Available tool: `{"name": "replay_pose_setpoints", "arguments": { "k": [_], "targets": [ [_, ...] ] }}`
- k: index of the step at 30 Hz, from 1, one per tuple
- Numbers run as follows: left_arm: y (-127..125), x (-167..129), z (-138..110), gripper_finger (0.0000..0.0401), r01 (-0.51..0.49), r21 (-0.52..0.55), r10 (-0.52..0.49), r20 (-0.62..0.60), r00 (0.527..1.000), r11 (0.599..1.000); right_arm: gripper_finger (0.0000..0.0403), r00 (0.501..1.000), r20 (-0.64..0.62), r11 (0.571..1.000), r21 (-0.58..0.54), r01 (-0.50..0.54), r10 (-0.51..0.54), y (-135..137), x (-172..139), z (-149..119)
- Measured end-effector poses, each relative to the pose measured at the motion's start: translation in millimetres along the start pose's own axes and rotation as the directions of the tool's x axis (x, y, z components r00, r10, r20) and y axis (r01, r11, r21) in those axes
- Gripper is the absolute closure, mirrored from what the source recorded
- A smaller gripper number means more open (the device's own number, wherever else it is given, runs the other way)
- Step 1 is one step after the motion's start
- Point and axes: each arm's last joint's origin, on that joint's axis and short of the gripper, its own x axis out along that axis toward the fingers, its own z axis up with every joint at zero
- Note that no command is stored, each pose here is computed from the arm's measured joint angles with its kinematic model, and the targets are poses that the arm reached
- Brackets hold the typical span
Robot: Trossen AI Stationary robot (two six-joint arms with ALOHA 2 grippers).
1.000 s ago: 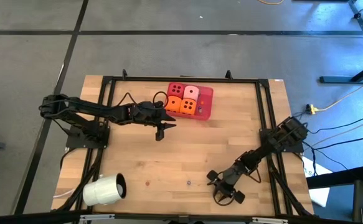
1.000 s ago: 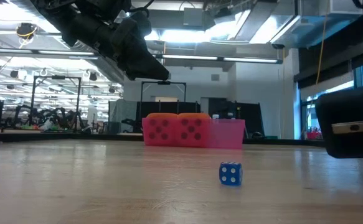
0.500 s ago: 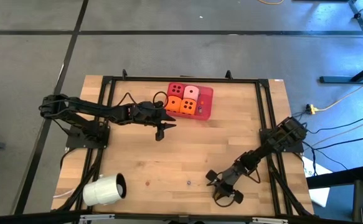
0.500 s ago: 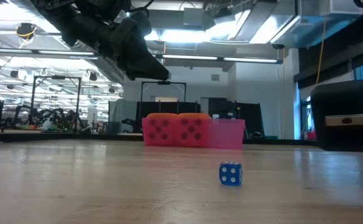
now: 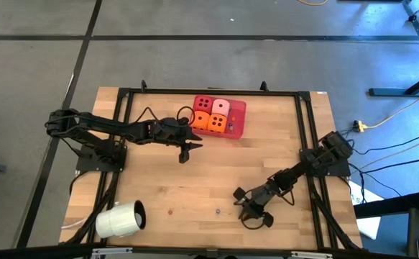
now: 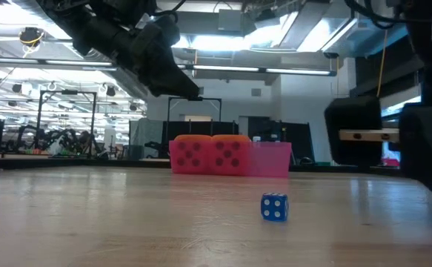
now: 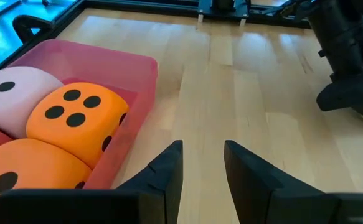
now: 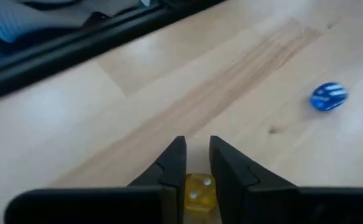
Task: Pick & Place Dice
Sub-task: Put the small yellow dice into the red container
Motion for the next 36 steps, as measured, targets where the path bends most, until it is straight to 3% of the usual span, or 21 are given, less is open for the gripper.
{"name": "replay_pose_setpoints", "arguments": {
  "k": [6, 12, 18, 24, 30, 36],
  "targets": [
    [0, 0, -1, 0.0289, -0.002, -0.001, 0.002, -0.010, 1.000, 1.000, 0.0326, 0.999, -0.011, 0.996, -0.072, 0.047, -0.048, -10, -2, -2],
    [1, 0, -1, 0.0289, -0.002, -0.001, 0.002, -0.015, 1.000, 1.000, 0.0351, 0.997, -0.015, 0.993, -0.090, 0.077, -0.079, -21, -5, -5],
    [1, 0, -1, 0.0288, -0.002, -0.001, 0.002, -0.015, 1.000, 1.000, 0.0343, 0.995, -0.017, 0.993, -0.076, 0.095, -0.097, -29, -8, -7],
    [1, 0, -1, 0.0285, -0.003, -0.001, 0.003, -0.015, 1.000, 1.000, 0.0340, 0.994, -0.019, 0.983, -0.154, 0.104, -0.108, -36, -10, -9],
    [1, 0, -2, 0.0287, -0.003, -0.001, 0.003, -0.022, 1.000, 1.000, 0.0351, 0.993, -0.017, 0.992, -0.056, 0.112, -0.113, -42, -12, -11],
    [1, 0, -3, 0.0285, -0.003, 0.021, 0.003, -0.030, 1.000, 1.000, 0.0305, 0.993, -0.021, 0.993, -0.029, 0.114, -0.114, -37, -10, -9]
  ]
}}
